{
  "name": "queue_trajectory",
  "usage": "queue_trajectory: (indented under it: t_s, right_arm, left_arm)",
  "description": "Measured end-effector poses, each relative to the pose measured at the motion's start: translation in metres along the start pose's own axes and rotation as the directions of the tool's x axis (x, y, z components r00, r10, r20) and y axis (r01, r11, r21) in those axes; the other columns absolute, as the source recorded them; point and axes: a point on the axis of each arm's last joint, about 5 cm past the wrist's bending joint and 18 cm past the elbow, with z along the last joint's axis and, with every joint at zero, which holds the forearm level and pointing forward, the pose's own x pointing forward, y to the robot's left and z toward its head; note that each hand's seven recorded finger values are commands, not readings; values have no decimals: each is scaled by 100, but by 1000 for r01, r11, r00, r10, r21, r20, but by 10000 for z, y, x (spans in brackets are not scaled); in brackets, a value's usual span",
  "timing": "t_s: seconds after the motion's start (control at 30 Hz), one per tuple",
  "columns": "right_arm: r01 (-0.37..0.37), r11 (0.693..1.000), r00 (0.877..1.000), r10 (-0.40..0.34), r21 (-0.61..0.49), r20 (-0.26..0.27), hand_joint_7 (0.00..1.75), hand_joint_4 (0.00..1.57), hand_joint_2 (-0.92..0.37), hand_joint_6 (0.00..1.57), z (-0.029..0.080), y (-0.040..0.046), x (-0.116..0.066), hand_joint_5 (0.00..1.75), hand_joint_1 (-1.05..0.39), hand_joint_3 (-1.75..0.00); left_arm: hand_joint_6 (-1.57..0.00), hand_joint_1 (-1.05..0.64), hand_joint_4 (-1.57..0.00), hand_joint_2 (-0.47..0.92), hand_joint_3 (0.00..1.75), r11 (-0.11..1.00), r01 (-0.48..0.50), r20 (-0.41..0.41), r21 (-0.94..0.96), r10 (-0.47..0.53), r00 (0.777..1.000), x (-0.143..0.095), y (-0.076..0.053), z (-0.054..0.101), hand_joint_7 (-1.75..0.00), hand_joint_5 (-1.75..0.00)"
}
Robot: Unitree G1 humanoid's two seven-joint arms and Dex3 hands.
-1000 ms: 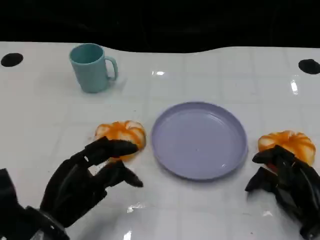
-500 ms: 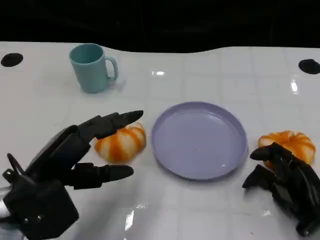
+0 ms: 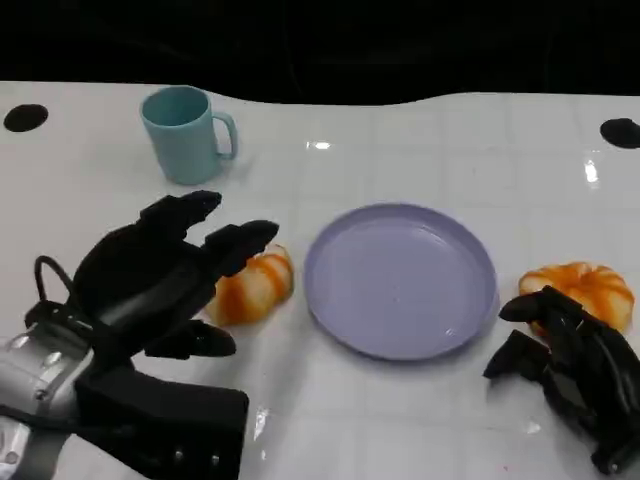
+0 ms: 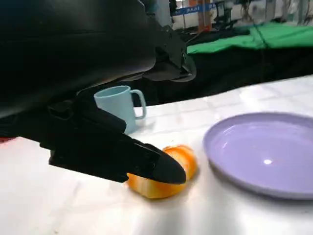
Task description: Grasp the bread from the table and place it into the plate.
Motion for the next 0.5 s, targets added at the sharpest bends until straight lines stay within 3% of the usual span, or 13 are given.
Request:
queue_trajectory:
  t_s: [0.13,0.27,0.5]
  right_arm:
    - [-1,1000,1000,1,7,-1,124,67,-92,60,0,-2,0,156,-54,-21]
    - [-16,1000,1000,16,24,-2,123,67,-92,60,-16,2,-5,155,-55,-21]
    - [-22,1000,1000,22,22,7,122,67,-92,61,-7,-13,-18,155,-55,-20]
  left_arm:
    - [-19,-65,0,88,0,1000,5,-3,16,-5,1000,10,-1,17,0,-4]
    - [-18,-63,-3,87,0,994,80,-57,78,-76,996,228,-55,-7,0,-5]
    - [-16,-60,-8,88,1,988,154,-135,19,-150,979,508,-195,13,0,-7]
